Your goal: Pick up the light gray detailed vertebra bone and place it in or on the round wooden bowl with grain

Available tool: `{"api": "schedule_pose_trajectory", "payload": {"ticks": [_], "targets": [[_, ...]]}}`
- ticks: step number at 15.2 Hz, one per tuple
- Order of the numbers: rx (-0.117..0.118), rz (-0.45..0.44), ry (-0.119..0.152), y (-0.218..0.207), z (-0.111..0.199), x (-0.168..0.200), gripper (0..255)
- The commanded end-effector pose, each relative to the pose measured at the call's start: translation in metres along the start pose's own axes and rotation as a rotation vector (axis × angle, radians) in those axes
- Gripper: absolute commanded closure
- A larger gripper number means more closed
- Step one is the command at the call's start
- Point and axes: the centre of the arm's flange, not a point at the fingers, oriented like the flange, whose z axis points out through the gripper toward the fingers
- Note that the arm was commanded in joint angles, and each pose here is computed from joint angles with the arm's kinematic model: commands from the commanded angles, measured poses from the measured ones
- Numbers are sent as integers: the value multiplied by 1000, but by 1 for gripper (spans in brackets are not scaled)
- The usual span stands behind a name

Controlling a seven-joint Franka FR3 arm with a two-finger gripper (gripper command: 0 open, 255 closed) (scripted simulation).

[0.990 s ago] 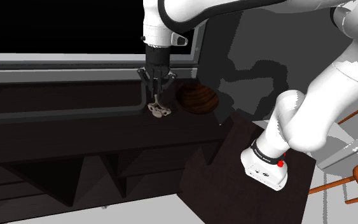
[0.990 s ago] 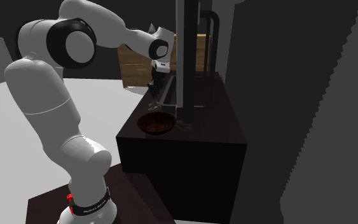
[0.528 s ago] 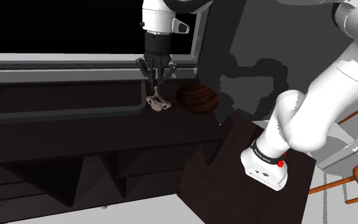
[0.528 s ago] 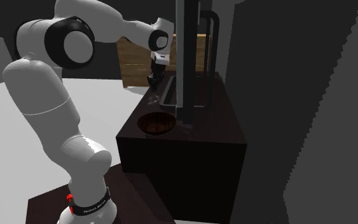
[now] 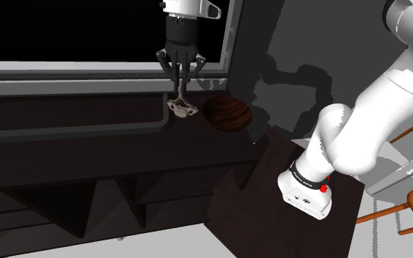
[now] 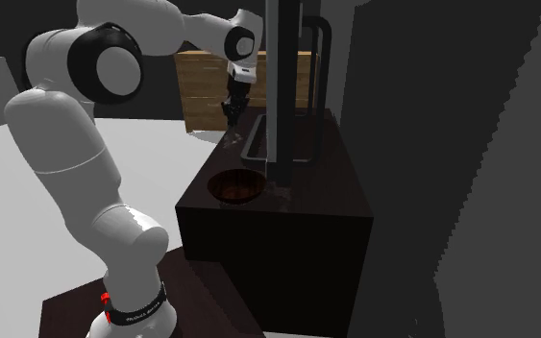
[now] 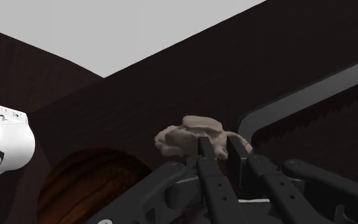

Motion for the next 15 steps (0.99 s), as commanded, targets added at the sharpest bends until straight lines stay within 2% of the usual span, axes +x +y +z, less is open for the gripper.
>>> {"api": "schedule_pose_trajectory", "payload": {"ticks": [1, 5, 15], "targets": [[0, 0, 0, 1, -9, -3, 255], [0, 0, 0, 1, -27, -7, 255], [0, 0, 0, 104, -81, 55, 255]]}}
